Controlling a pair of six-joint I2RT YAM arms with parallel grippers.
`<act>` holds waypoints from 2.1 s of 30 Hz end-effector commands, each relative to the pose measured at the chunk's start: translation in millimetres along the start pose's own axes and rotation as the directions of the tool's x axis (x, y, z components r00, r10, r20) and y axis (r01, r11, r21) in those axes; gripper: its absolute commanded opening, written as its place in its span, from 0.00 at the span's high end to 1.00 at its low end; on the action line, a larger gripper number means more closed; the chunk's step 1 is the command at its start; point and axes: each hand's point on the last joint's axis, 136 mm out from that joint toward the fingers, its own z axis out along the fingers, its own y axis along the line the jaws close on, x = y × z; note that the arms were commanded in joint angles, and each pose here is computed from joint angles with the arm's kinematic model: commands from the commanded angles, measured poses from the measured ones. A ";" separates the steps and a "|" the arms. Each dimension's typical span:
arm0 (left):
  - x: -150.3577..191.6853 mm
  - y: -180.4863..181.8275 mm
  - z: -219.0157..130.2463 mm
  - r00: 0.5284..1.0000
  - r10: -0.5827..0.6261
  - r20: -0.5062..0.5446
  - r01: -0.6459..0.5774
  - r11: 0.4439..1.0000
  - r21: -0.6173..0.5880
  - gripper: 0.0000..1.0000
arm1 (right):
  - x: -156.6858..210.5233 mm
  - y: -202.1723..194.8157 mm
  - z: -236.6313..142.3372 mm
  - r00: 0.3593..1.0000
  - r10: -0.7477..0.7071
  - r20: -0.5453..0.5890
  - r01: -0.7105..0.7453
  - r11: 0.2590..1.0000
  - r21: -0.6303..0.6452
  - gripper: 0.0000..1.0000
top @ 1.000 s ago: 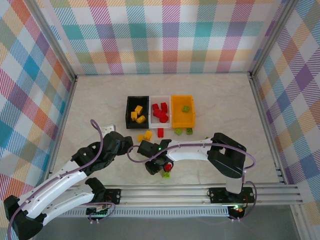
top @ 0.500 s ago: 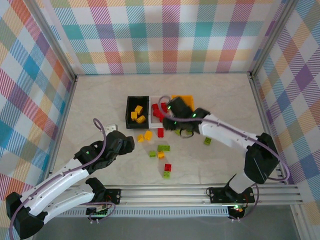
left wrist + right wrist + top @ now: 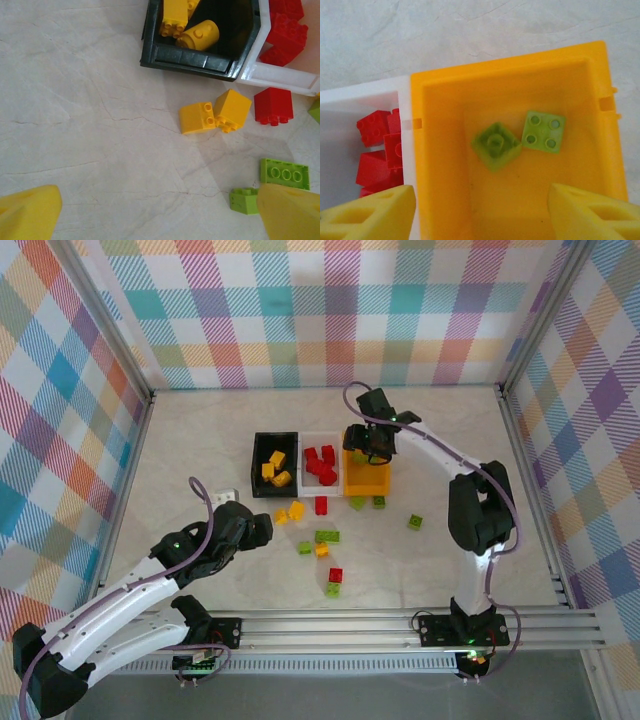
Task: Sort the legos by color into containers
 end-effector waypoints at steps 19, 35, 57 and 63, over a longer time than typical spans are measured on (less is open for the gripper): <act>12.6 2.7 13.4 1.000 -0.014 -0.008 0.014 1.000 0.014 0.00 | 160.8 -156.0 -53.3 0.931 0.326 -0.162 -0.275 0.921 0.274 0.22; 13.7 3.7 14.2 1.000 -0.011 -0.015 0.011 1.000 0.006 0.00 | 155.6 -154.8 -18.4 0.927 0.291 -0.238 -0.229 0.939 0.254 0.62; 16.6 -14.2 18.2 0.993 0.072 -0.094 -0.069 0.997 0.035 0.00 | -1.1 -11.0 -36.7 0.999 0.043 0.008 -0.042 0.994 -0.098 0.61; 24.4 -34.9 18.9 0.979 0.131 -0.153 -0.112 0.985 0.129 0.00 | -19.0 -0.2 -29.3 0.999 0.043 0.001 -0.043 0.995 -0.092 0.31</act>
